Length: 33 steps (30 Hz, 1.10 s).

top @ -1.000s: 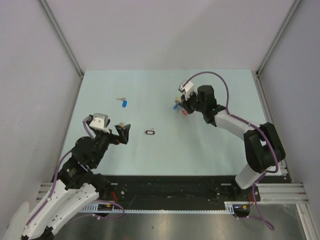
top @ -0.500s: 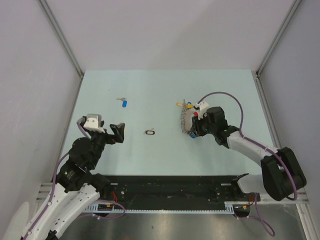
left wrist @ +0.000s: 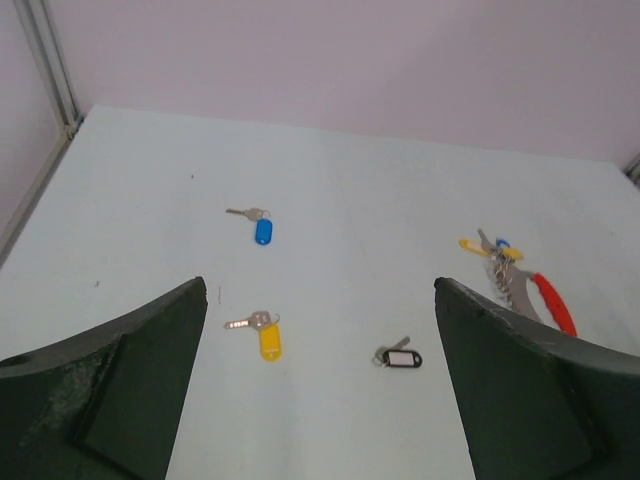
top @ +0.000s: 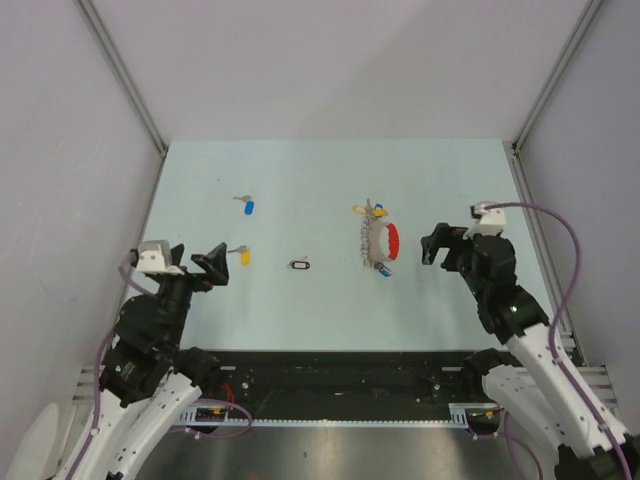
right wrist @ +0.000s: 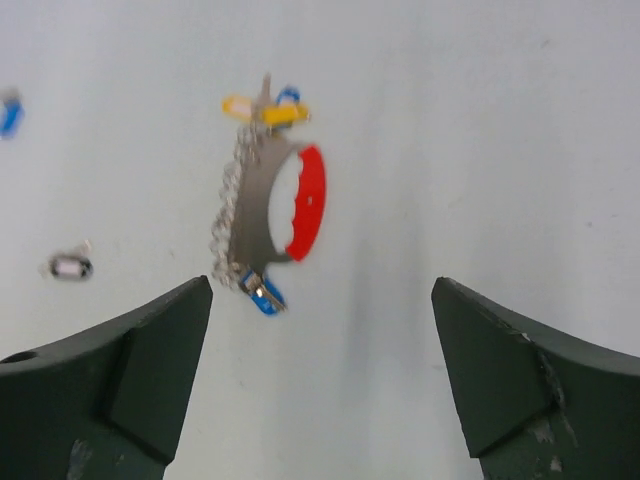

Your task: Put the keys on the keyring

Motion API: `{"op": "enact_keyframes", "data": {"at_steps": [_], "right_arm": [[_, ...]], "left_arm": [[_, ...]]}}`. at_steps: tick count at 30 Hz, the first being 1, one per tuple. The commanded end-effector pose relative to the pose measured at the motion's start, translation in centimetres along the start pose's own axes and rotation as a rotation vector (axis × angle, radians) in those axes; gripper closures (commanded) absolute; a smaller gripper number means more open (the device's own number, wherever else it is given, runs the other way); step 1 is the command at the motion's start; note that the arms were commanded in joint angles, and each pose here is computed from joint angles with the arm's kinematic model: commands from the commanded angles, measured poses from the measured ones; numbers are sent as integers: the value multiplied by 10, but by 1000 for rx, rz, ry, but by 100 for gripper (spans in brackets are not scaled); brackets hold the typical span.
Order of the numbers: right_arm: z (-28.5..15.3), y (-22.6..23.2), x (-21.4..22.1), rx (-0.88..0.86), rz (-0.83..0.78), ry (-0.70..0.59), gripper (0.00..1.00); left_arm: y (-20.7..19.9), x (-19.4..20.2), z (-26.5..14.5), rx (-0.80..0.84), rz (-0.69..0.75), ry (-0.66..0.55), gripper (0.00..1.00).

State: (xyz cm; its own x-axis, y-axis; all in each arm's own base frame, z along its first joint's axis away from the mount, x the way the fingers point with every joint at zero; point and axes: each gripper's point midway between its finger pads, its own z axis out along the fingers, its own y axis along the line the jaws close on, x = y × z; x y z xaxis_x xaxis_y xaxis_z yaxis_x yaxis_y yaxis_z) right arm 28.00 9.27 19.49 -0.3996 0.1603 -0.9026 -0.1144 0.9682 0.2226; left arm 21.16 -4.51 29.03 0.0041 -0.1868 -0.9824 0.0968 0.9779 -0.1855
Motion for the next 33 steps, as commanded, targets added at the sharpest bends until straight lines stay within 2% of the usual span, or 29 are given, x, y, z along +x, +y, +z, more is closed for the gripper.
{"op": "enact_keyframes", "data": {"at_steps": [1,5,8,10,17,33], "right_arm": [[-52,-33,-52,162,139,-273,0],[-122,-47,-93,151,184,-557,0],[-153,-51,-102,118,261,-676,0],[-164,-51,-104,100,264,-712,0],[-172,-51,-107,102,215,-706,0],[-165,-57,-92,137,251,-647,0]], "left_arm": [[17,-33,-16,-69,-119,-155,0],[20,-44,-28,-52,-156,-220,0],[24,-49,-35,-54,-178,-268,0],[26,-50,-36,-56,-185,-285,0],[30,-58,-47,-49,-217,-359,0],[23,-53,-33,-39,-187,-326,0]]}}
